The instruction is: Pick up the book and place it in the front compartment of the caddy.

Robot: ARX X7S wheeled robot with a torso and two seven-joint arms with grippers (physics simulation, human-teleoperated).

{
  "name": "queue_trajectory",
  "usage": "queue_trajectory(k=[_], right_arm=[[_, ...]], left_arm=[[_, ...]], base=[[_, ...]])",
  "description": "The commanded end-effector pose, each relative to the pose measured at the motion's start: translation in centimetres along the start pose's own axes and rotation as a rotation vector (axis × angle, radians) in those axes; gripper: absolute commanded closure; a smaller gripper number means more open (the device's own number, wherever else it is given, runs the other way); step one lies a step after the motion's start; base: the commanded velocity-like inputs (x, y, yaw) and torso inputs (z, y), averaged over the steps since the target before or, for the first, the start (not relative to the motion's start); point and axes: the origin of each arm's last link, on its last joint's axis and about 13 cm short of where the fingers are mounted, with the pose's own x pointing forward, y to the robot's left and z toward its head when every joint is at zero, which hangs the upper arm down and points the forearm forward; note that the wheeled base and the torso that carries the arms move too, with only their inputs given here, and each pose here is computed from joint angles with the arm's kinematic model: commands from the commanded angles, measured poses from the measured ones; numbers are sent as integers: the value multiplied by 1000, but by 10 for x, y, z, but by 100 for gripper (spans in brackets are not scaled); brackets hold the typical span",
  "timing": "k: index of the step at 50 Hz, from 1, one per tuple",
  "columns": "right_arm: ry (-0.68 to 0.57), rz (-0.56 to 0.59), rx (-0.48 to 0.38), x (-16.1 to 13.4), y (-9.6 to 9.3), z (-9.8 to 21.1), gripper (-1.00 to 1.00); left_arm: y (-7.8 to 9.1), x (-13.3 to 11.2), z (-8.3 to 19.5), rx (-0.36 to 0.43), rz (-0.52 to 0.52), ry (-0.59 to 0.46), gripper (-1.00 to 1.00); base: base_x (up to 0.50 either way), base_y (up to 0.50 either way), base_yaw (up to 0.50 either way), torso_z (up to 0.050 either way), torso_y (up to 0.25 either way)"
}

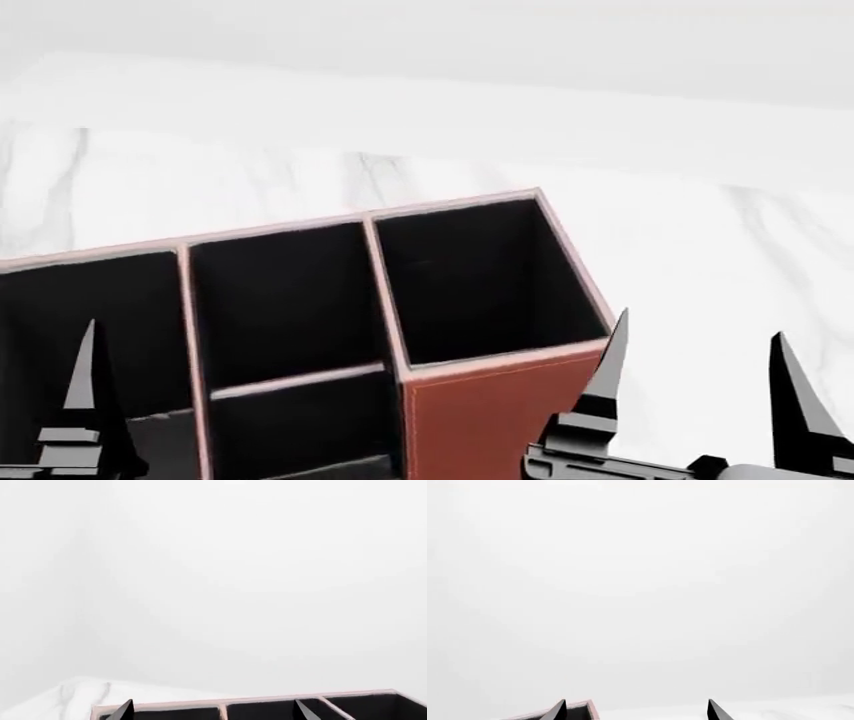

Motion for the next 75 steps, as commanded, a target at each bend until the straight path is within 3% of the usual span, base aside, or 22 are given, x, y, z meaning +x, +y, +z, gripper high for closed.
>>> queue_trajectory(k=[1,25,30,34,42,46,47,55,60,62,63,67,68,69,75], right_arm=[[-8,-8,-2,1,-1,1,-100],[-10,-73,-25,12,-11,-2,-100],[-23,-128,-67,20,-18,-4,-100],[-12,-164,-95,29,-23,-9,-100],[5,-205,-114,37,-32,-9,-100],[1,-218,-130,39,-38,-8,-100],[-6,-218,-138,39,-39,-7,-100],[-14,-232,-143,40,-40,-7,-100],[-15,-229,-141,40,-40,-7,-100],[-18,-230,-141,40,-41,-6,-100],[-20,-230,-144,41,-42,-6,-100],[-22,-229,-148,41,-43,-6,-100],[-45,-253,-191,43,-47,-7,-100],[-45,-253,-192,43,-47,-7,-100],[-45,-253,-192,43,-47,-6,-100]], left_arm=[[0,0,0,-7,2,2,-100],[4,6,-2,-80,16,67,-100],[6,12,-1,-174,-9,104,-100],[11,23,4,-136,-15,95,-100],[12,33,23,-53,-188,90,-100],[7,22,32,-27,-328,99,-100],[5,17,35,-51,-388,140,-100],[-1,-6,39,-30,-559,164,-100],[-3,-12,42,-107,-686,268,-100],[-5,-16,45,-106,-731,290,-100],[-8,-21,42,-87,-810,386,-100],[-10,-24,48,-89,-854,414,-100],[-17,-28,41,-93,-1032,626,-100],[-17,-31,41,-89,-1053,666,-100],[-18,-29,42,-88,-1049,660,-100]], base=[[0,0,500,0,0],[0,0,417,0,0],[0,0,0,0,0],[0,0,0,0,0],[0,0,0,0,0],[0,0,0,0,0],[0,0,0,0,0],[0,0,0,0,0],[0,0,0,0,0],[0,0,0,0,0],[0,0,0,0,0],[0,0,0,0,0],[0,0,0,0,0],[0,0,0,0,0],[0,0,0,0,0]])
